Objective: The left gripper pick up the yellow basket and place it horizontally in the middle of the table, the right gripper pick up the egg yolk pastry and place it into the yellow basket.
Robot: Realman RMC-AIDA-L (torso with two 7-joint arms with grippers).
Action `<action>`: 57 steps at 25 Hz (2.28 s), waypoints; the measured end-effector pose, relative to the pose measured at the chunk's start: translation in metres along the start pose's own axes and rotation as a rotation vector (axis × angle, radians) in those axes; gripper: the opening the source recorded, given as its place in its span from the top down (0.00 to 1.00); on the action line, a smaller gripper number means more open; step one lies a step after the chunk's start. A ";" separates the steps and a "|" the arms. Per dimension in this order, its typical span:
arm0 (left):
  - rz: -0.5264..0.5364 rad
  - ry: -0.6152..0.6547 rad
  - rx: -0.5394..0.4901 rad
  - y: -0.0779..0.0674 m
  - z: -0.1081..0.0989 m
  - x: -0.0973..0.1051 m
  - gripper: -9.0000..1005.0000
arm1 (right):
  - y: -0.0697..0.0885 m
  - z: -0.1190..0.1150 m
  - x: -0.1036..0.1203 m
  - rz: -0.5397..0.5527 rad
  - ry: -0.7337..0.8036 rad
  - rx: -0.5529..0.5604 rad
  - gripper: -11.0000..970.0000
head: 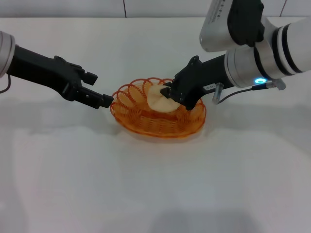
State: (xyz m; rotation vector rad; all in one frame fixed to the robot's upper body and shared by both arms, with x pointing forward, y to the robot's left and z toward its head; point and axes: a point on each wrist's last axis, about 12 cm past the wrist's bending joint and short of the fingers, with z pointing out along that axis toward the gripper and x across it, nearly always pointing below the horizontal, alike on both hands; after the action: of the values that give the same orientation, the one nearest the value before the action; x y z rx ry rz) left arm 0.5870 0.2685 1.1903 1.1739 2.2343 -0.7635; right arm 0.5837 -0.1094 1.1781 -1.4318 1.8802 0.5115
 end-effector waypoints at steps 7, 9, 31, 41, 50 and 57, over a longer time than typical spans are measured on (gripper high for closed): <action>-0.003 -0.002 -0.002 0.000 -0.001 0.001 0.13 | 0.000 0.002 -0.001 -0.007 0.001 0.001 0.87; -0.003 -0.003 -0.004 0.001 -0.001 0.001 0.13 | 0.000 0.002 -0.002 -0.012 0.001 0.001 0.81; 0.001 -0.029 -0.014 0.002 -0.004 0.010 0.13 | 0.002 -0.037 0.036 0.064 -0.055 0.047 0.22; 0.037 -0.107 -0.019 0.002 -0.017 0.028 0.14 | 0.011 -0.084 0.080 0.117 -0.142 -0.004 0.23; 0.101 -0.163 0.010 -0.003 -0.017 0.034 0.14 | 0.015 -0.096 0.094 0.108 -0.167 -0.035 0.23; 0.128 -0.174 0.023 -0.005 -0.014 0.033 0.14 | 0.015 -0.095 0.091 0.095 -0.166 -0.047 0.23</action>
State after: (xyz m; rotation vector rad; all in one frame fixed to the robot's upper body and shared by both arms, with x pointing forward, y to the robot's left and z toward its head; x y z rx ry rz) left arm 0.5634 0.2942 1.1803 1.2001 1.9943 -0.8087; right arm 0.5287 -0.2300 1.1734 -1.2918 1.8195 0.7028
